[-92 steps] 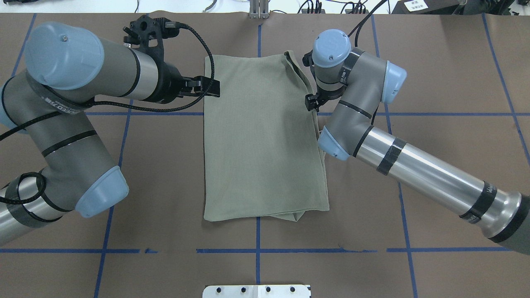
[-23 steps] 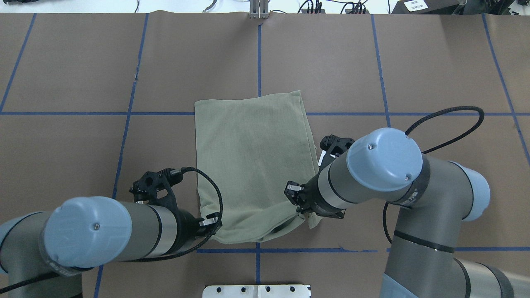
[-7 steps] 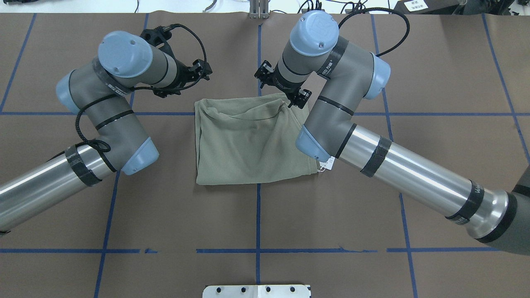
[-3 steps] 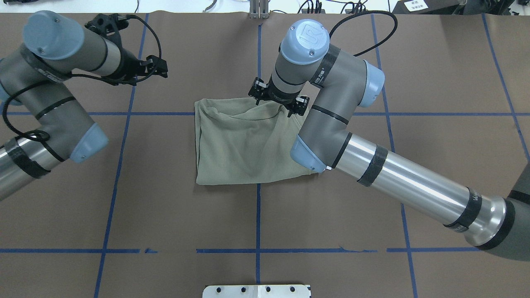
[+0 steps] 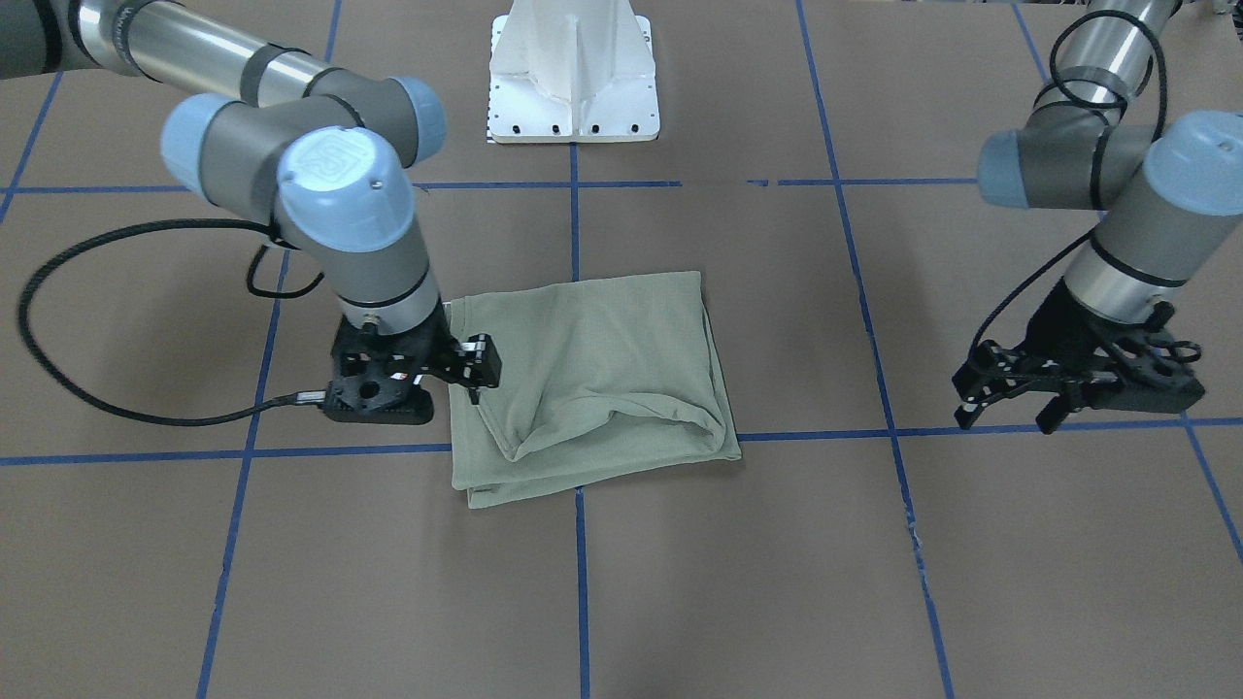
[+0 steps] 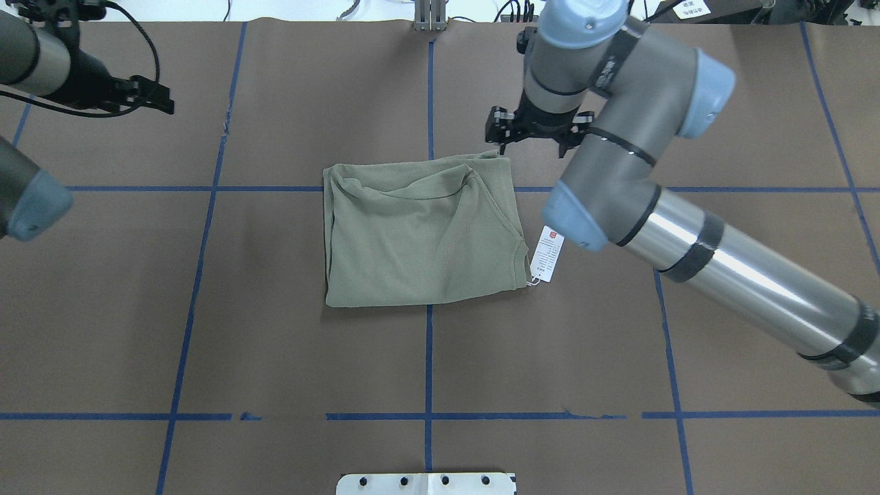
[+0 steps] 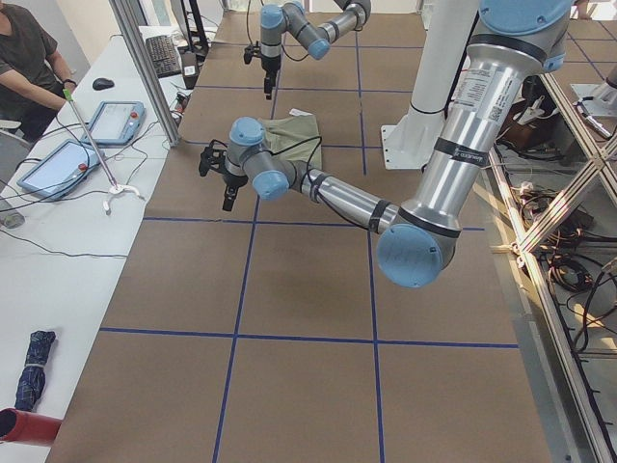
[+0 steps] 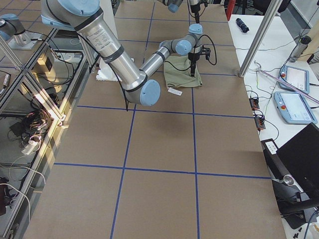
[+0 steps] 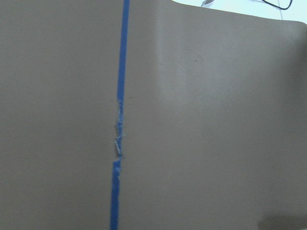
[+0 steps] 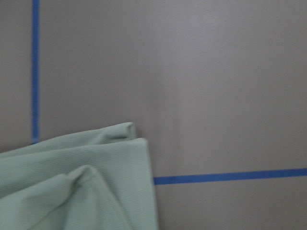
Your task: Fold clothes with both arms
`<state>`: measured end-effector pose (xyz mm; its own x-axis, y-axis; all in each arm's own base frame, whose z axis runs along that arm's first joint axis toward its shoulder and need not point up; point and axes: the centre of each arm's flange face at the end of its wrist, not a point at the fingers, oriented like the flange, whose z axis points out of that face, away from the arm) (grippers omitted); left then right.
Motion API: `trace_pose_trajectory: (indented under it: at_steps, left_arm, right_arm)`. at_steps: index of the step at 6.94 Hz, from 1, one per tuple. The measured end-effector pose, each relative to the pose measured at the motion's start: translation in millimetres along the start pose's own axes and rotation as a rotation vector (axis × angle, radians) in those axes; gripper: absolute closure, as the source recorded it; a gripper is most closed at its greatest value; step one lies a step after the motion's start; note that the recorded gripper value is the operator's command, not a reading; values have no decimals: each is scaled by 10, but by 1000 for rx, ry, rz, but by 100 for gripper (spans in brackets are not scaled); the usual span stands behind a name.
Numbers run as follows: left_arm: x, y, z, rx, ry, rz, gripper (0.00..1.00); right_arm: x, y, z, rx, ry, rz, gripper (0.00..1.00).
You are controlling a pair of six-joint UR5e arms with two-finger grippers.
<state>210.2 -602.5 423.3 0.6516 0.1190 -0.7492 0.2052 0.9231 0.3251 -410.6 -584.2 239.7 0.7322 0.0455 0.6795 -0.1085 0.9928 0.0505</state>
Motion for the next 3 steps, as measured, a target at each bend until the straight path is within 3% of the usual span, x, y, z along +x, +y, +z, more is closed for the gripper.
trace_pose_trajectory:
  at_steps: [3]
  left_arm:
    - [-1544, 242, -553, -12, -140, 380, 0]
  right_arm:
    - [2438, -165, -402, -59, -5, -172, 0]
